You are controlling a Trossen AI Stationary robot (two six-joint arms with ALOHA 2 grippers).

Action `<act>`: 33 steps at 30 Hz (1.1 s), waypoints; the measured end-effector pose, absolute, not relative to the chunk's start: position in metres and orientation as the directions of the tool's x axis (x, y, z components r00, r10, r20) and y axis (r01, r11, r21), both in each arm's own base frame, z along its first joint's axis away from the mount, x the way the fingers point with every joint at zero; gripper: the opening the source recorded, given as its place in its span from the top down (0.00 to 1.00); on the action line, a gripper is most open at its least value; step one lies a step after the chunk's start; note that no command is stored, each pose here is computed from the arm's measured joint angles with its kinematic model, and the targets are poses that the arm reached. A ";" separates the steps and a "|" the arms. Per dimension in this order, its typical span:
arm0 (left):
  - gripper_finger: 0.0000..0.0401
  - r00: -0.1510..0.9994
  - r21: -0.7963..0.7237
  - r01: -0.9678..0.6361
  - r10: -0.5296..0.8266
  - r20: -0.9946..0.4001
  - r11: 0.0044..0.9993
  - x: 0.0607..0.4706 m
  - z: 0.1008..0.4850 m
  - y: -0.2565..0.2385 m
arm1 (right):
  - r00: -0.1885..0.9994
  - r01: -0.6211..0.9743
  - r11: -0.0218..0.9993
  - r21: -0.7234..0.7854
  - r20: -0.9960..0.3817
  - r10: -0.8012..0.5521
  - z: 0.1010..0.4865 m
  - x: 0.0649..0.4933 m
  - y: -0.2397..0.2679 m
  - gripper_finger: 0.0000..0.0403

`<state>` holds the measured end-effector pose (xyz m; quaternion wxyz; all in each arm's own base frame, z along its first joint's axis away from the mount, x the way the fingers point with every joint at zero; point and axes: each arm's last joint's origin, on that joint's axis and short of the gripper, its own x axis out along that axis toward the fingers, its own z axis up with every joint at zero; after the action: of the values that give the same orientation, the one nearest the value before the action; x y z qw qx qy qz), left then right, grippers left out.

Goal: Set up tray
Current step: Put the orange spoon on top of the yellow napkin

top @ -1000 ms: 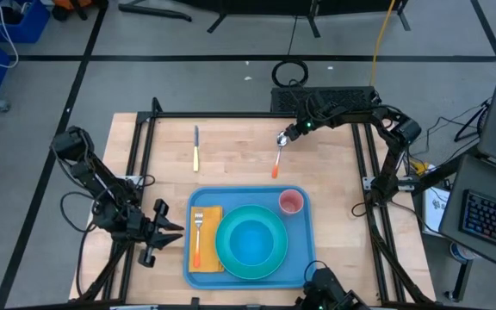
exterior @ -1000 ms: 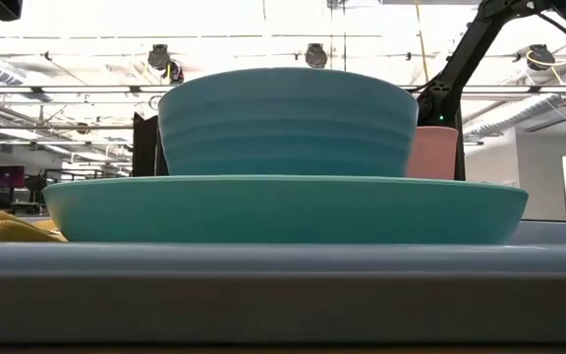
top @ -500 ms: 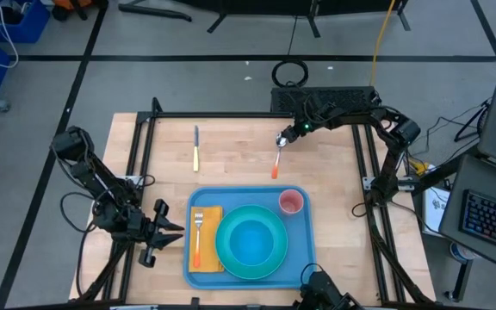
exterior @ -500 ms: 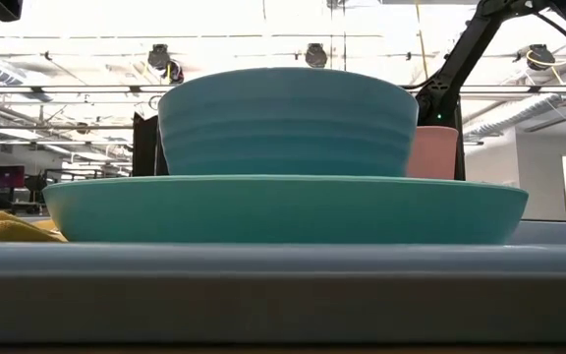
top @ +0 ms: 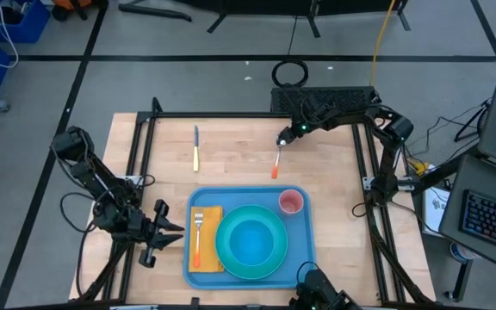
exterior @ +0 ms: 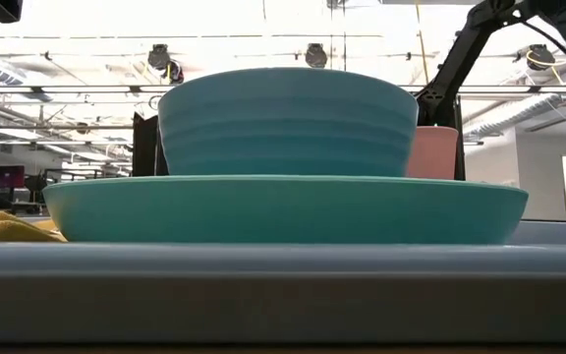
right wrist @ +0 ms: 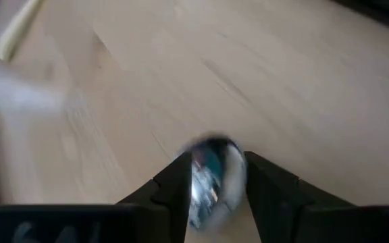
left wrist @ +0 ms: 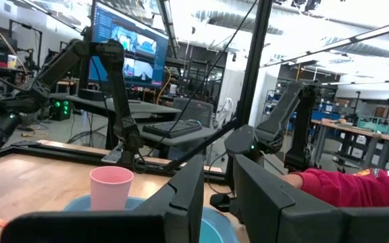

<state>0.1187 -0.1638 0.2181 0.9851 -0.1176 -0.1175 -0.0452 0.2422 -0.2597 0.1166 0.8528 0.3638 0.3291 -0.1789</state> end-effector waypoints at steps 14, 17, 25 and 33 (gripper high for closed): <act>0.79 0.972 -0.224 0.101 -0.048 0.230 0.969 0.119 0.217 -0.164 | 0.719 0.550 0.661 0.511 -0.692 -0.063 0.115 0.244 -0.259 0.87; 0.79 0.972 -0.225 0.101 -0.048 0.229 0.969 0.119 0.217 -0.164 | 0.721 0.548 0.662 0.511 -0.690 -0.064 0.115 0.244 -0.259 0.92; 0.79 0.972 -0.228 0.102 -0.048 0.229 0.968 0.119 0.217 -0.164 | 0.740 0.531 0.677 0.510 -0.669 -0.076 0.117 0.246 -0.261 0.99; 0.79 0.973 -0.227 0.094 -0.042 0.226 0.969 0.119 0.217 -0.164 | 0.783 0.498 0.743 0.447 -0.599 -0.165 0.144 0.257 -0.257 1.00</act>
<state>0.1190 -0.1636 0.2167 0.9861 -0.1189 -0.1107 -0.0345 0.2569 -0.2568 0.1437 0.8932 0.3065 0.2717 -0.1856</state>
